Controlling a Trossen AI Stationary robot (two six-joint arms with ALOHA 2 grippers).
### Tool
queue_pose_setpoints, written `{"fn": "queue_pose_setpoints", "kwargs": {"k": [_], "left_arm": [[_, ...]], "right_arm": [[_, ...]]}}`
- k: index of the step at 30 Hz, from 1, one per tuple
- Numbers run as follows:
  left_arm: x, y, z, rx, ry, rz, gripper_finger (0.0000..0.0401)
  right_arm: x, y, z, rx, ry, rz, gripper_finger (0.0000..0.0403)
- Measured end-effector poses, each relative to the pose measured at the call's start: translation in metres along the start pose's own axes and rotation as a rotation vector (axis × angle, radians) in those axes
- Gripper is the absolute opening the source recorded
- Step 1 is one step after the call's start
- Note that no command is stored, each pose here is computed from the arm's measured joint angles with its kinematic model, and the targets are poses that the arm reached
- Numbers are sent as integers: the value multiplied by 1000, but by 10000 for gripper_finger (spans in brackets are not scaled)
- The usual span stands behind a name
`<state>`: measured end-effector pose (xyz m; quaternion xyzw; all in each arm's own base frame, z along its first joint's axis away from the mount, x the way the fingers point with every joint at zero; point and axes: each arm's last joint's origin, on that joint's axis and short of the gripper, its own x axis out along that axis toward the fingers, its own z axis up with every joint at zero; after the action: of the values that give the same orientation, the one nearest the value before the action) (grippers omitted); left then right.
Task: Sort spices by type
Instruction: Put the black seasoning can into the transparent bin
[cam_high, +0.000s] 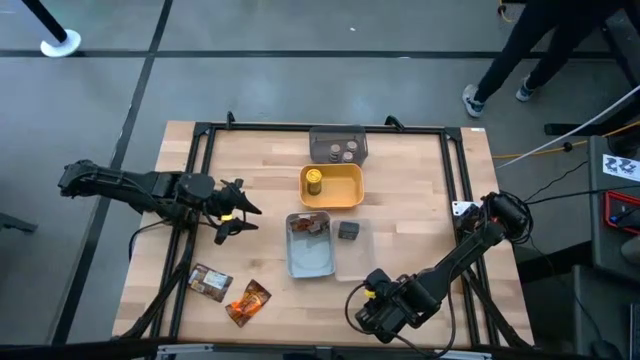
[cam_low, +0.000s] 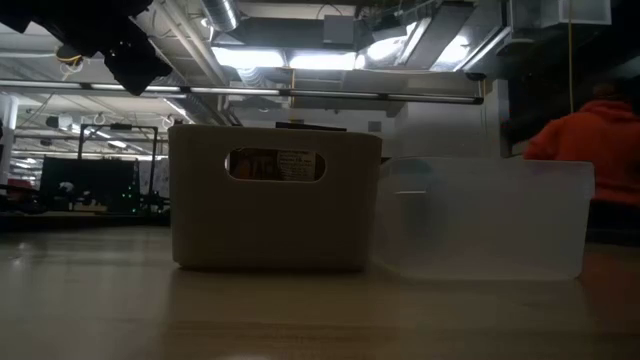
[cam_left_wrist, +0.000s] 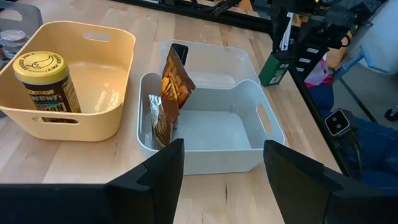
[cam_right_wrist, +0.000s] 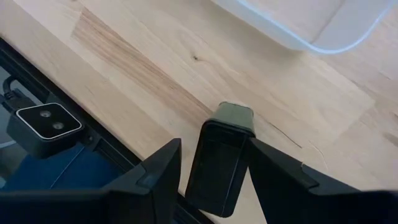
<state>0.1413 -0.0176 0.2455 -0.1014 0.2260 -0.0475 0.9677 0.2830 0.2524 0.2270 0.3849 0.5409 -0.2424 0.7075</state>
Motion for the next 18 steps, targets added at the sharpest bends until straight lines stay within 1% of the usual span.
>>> {"fn": "queue_pose_setpoints", "kwargs": {"k": [18], "left_arm": [[0,0,-1,-1,9,2,205]], "right_arm": [[0,-1,1,4,-19,-6,183]]}}
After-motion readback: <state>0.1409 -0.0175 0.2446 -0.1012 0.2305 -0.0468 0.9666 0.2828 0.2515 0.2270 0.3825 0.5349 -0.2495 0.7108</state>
